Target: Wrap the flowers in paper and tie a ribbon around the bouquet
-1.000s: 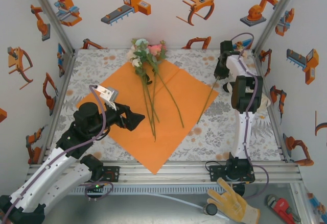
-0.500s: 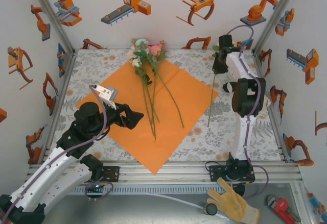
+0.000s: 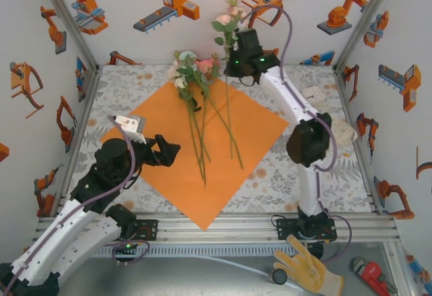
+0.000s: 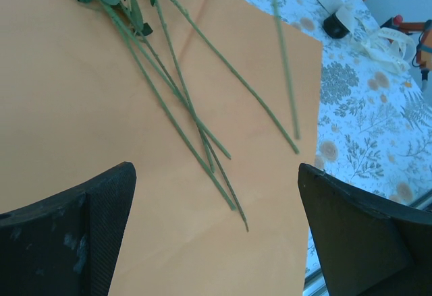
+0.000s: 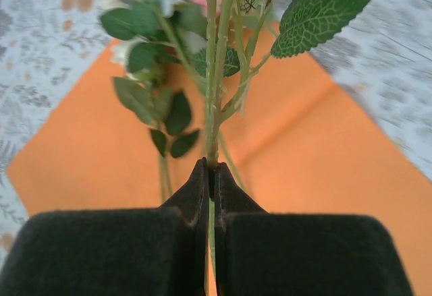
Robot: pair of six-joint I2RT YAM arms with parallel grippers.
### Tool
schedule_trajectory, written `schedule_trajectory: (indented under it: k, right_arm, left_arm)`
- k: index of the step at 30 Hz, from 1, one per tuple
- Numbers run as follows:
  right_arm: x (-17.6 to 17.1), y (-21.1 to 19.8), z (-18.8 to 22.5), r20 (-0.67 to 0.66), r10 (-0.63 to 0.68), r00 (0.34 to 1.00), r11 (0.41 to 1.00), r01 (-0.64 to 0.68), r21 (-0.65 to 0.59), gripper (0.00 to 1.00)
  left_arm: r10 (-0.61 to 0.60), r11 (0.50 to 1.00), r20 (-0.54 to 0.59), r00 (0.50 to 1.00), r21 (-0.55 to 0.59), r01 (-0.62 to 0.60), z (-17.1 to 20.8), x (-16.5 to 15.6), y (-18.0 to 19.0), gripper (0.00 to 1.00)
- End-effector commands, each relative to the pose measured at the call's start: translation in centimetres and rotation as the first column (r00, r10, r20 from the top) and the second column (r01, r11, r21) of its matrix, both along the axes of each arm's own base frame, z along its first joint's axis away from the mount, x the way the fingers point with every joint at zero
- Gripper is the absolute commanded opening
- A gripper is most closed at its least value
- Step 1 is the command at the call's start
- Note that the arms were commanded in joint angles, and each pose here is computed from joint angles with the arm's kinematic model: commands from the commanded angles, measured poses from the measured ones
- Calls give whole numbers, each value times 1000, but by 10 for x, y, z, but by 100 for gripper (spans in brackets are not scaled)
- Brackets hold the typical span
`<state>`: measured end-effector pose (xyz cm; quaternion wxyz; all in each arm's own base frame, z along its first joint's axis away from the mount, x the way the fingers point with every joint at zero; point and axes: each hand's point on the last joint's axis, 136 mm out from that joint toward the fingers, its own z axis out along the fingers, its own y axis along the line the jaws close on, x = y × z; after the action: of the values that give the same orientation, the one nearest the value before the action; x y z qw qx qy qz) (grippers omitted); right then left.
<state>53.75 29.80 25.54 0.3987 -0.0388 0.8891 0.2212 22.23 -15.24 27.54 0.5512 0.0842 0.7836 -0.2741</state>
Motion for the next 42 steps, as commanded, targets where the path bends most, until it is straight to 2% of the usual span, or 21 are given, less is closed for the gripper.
schedule_trajectory:
  k: [1,6,11,16,21,27,31,35,39,42]
  right_arm:
    - [12,56,-29,-10,44,999,998,-44,49,0]
    - [37,97,-72,36,67,997,997,-68,30,0]
    - [38,111,-113,-28,62,998,994,-60,91,0]
    - [30,108,-132,-89,35,995,997,-28,76,22]
    - [23,104,-97,-54,49,997,995,-44,87,37]
    - [10,87,-45,6,45,999,997,-46,56,47]
    - [-7,73,-10,34,61,998,998,-61,20,48]
    - [-50,54,37,74,123,990,992,-123,-16,49]
    - [-140,39,46,178,289,941,956,-274,-107,54]
    - [-214,24,24,208,444,872,882,-384,-271,54]
  left_arm:
    - [28,999,-3,1000,-17,-28,4,-3,6,97]
    - [43,999,9,999,-18,-43,7,-7,14,97]
    - [79,997,20,997,12,-79,2,-9,25,97]
    - [76,997,22,997,17,-77,0,-9,24,97]
    - [71,997,12,997,12,-72,-3,-7,21,97]
    - [63,998,7,998,2,-63,-1,-6,18,97]
    - [103,995,-16,995,-1,-103,-2,-3,23,97]
    - [172,985,-95,981,18,-171,-13,1,31,97]
    - [210,978,-164,964,43,-206,-25,3,34,97]
    - [229,973,-176,957,54,-223,-28,4,38,97]
